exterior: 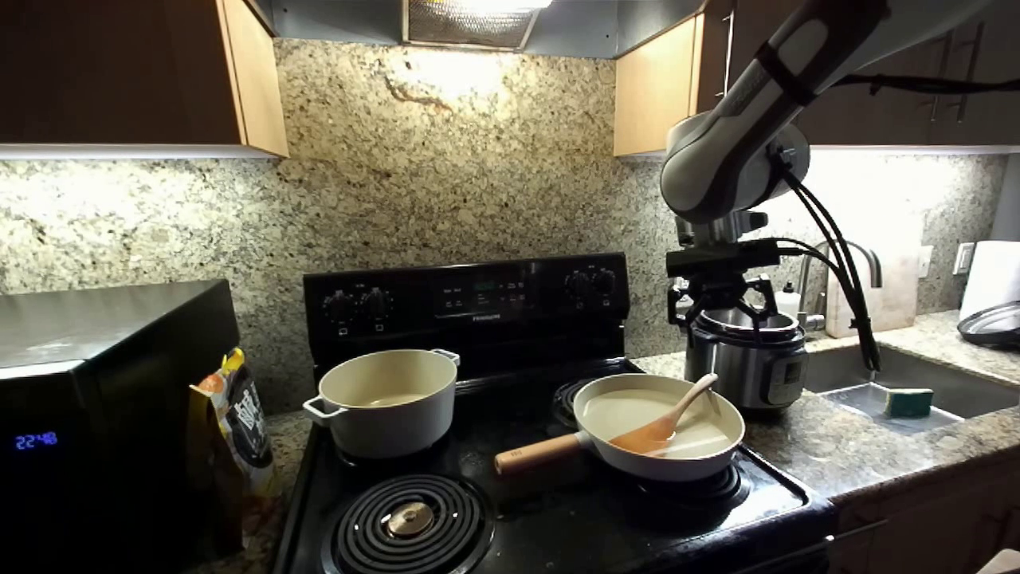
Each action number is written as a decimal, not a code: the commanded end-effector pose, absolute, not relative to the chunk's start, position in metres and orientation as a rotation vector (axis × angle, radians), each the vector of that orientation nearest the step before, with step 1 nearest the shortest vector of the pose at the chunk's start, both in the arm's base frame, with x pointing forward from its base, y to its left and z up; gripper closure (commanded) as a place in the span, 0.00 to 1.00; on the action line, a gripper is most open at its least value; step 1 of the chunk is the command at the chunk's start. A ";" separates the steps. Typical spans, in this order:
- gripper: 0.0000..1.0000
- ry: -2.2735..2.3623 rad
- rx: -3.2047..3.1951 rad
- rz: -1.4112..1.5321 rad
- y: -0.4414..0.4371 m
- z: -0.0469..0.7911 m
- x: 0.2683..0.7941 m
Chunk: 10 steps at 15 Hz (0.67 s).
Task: Stir the pan using the wooden spatula
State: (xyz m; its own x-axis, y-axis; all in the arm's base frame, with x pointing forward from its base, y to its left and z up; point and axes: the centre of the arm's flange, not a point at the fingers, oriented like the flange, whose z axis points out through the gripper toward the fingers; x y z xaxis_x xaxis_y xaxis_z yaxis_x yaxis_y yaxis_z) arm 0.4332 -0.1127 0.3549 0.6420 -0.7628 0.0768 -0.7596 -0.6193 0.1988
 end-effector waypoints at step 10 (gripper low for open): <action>0.00 -1.234 2.672 0.005 -0.095 0.354 0.437</action>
